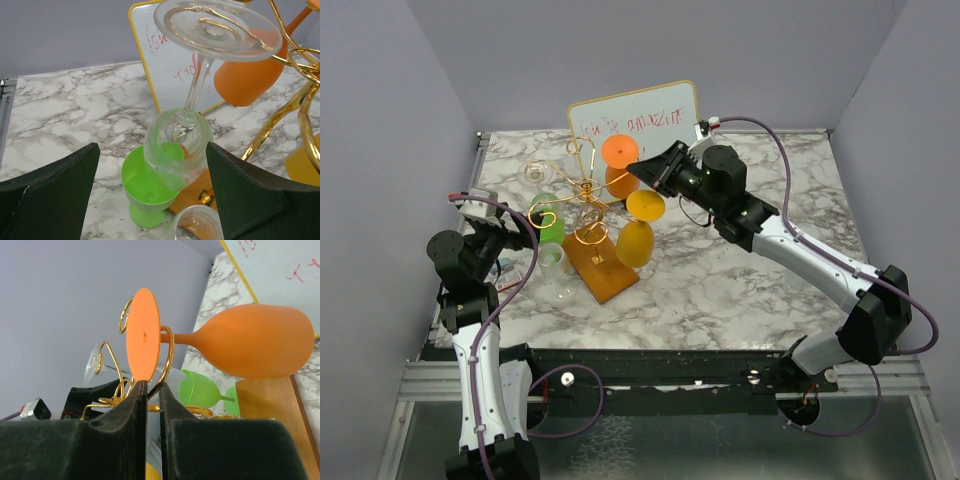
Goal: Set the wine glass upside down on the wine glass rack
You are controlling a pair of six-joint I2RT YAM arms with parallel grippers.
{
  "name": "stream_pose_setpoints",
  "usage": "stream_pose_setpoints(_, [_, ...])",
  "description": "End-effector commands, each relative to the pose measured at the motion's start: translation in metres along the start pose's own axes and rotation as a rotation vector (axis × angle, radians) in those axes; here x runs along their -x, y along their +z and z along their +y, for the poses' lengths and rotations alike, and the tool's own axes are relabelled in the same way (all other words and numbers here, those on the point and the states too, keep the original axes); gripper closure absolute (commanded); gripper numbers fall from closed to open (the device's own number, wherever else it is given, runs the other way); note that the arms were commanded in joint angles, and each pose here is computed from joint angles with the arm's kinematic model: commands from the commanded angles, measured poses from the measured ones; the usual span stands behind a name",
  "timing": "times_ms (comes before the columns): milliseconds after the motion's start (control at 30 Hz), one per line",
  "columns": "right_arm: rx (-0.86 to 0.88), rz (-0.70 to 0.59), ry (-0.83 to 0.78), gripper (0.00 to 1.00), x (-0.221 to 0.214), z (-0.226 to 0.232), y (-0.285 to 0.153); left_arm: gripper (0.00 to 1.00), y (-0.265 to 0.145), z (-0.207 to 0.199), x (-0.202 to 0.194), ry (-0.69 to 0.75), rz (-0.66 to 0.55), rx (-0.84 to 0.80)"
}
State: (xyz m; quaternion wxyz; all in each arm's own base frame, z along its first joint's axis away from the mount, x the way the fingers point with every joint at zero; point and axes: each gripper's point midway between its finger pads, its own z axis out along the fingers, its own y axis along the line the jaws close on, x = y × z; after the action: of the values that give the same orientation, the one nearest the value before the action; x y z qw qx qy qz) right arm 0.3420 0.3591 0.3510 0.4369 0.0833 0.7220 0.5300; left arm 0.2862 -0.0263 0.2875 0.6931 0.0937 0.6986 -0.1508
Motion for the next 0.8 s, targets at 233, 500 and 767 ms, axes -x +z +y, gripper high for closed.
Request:
stream_pose_setpoints(233, [-0.017, -0.216, -0.075, 0.99, 0.056, 0.02, -0.018, 0.12, 0.0, -0.015, 0.0, 0.011, -0.011, -0.075])
stream_pose_setpoints(500, [-0.041, -0.275, -0.112, 0.99, 0.073, 0.022, -0.026, 0.12, 0.001, -0.014, -0.001, 0.013, -0.01, -0.068])
stream_pose_setpoints(767, [-0.03, -0.287, -0.134, 0.99, 0.079, 0.029, -0.028, 0.12, 0.001, -0.014, -0.001, 0.014, -0.011, -0.066])
